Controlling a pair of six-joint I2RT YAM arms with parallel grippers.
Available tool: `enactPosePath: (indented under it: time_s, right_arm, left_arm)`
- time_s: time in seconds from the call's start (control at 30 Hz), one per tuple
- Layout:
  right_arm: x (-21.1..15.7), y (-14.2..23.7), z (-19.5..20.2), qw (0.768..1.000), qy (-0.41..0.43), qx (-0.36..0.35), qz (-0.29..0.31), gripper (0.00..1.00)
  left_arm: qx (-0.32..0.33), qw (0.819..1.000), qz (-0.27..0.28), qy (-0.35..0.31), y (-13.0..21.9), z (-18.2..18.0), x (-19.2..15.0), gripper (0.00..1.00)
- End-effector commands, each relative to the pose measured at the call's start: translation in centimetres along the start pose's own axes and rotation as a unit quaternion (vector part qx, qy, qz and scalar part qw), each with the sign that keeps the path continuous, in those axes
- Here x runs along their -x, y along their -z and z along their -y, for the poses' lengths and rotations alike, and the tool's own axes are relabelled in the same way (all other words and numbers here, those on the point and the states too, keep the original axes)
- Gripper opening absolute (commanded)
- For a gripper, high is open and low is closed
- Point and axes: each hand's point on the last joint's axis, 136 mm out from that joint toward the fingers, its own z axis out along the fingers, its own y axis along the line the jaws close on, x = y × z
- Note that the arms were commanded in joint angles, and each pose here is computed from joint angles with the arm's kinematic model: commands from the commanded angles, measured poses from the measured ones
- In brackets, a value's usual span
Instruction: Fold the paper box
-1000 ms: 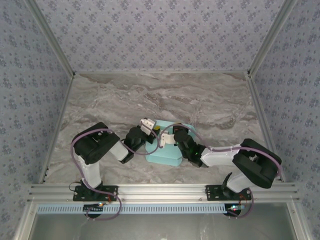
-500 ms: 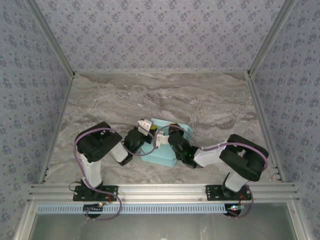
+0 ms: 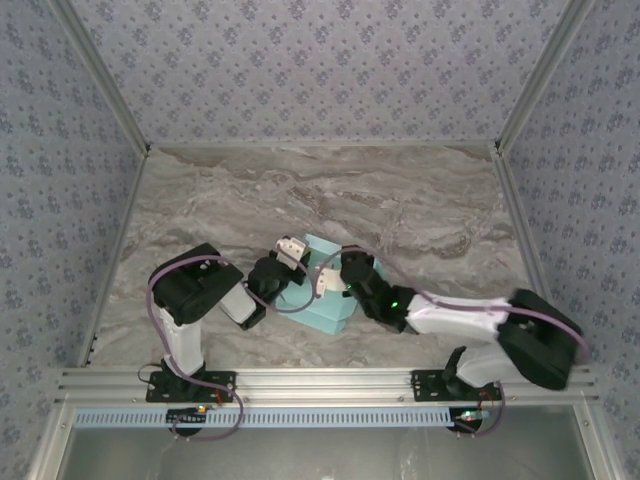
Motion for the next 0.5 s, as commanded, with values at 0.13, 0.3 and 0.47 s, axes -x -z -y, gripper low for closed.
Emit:
enactPosePath:
  time_s: [0.13,0.3,0.47]
  right_arm:
    - [1.1,8.0,0.7,0.918,-0.242,0.281,0.137,0.6]
    - [-0.9,6.0,5.2,0.82,-0.461,0.318,0.12,0.59]
    - [-0.4,2.0,4.4,0.731,-0.549,0.399,0.066,0.58]
  left_arm:
    - [-0.09,0.995,0.033,-0.039,-1.0,3.0,1.7,0.0]
    - [-0.12,0.992,0.03,-0.037,-1.9,4.2,1.1,0.0]
    - [-0.132,0.991,0.022,-0.024,-2.3,4.7,0.3,0.0]
